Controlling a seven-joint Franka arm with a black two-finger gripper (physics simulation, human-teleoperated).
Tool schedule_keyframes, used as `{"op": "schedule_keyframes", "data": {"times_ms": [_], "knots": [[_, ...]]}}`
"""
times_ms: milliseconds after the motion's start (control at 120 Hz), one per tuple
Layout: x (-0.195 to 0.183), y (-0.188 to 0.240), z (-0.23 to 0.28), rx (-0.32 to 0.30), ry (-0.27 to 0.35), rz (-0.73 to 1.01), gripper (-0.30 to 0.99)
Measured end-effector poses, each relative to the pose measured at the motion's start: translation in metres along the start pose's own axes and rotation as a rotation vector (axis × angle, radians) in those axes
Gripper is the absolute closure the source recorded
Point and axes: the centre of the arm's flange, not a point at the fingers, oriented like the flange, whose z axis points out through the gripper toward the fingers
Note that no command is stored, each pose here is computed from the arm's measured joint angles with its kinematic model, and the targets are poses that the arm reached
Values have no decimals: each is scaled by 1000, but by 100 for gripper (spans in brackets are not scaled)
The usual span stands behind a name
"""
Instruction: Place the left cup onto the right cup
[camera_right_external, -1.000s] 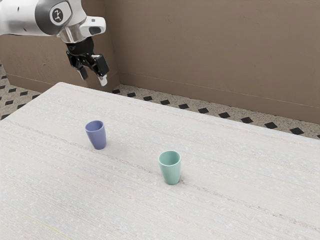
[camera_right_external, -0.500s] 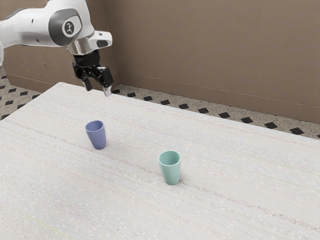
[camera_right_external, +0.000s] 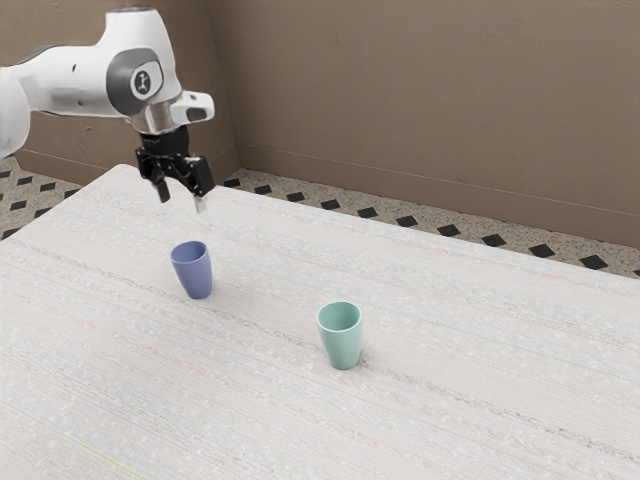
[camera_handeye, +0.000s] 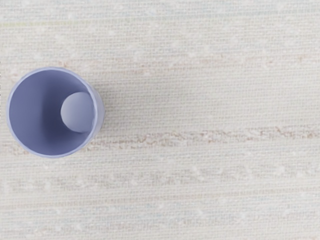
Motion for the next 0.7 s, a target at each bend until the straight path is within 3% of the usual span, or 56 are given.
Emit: {"op": "schedule_keyframes", "data": {"times_ms": [267, 442, 592, 700], "knots": [[19, -25, 33, 11, -25, 13, 0], [30, -28, 53, 9, -8, 25, 2], [36, -34, 68, 6, 3, 24, 23], [39, -38, 77, 10, 6, 26, 29]]}}
